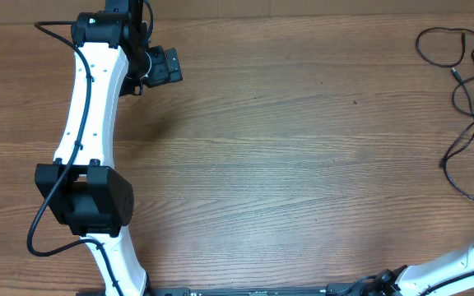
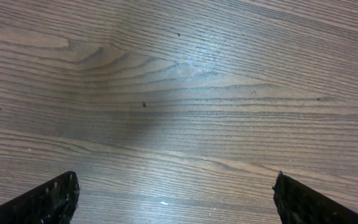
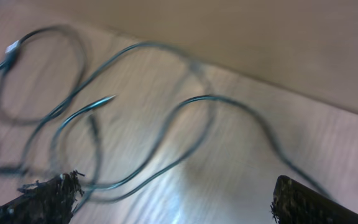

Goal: Untangle cables

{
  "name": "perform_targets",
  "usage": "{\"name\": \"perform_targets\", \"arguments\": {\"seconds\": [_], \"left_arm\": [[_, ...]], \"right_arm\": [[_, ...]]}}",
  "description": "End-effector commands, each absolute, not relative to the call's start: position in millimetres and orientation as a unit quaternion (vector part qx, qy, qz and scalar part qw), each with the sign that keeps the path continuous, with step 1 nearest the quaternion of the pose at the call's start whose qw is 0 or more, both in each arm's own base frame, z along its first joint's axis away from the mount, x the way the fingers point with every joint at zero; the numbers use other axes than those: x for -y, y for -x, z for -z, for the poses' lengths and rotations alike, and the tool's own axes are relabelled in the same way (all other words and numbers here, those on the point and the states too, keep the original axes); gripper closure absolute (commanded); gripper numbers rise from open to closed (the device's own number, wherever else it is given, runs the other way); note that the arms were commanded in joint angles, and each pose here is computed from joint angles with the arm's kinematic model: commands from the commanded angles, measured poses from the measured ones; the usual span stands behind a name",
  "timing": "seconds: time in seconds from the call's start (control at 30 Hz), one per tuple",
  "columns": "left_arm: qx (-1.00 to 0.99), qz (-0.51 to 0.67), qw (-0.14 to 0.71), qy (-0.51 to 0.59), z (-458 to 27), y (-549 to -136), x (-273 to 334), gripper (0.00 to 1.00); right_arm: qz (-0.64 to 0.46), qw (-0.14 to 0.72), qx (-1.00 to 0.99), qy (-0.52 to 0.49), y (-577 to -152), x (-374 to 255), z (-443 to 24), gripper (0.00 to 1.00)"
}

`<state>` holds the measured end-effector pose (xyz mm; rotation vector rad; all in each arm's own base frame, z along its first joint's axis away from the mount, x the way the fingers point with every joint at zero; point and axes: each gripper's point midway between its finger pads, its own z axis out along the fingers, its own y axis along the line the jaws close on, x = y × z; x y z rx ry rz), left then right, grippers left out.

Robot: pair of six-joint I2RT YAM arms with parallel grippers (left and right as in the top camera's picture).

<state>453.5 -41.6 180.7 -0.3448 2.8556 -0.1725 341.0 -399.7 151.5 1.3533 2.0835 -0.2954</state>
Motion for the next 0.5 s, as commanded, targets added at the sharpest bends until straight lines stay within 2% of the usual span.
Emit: {"name": "perform_targets", "arguments": {"seconds": [0.0, 0.2, 0.47], "left_arm": [[-0.98, 0.065, 0.144, 0.121, -192, -455, 45, 0.0], [-0.98, 0.065, 0.144, 0.121, -192, -455, 45, 0.0], [-0.98, 0.065, 0.144, 0.121, -192, -455, 45, 0.01]], "right_arm": [[0.029, 0.35, -0.848, -0.397, -393, 344, -168, 0.0], [-0.007, 0.291, -0.898, -0.329, -423, 260, -149, 0.0], [-0.044, 0.209, -0.945, -0.249, -434, 158, -125, 0.0]]}}
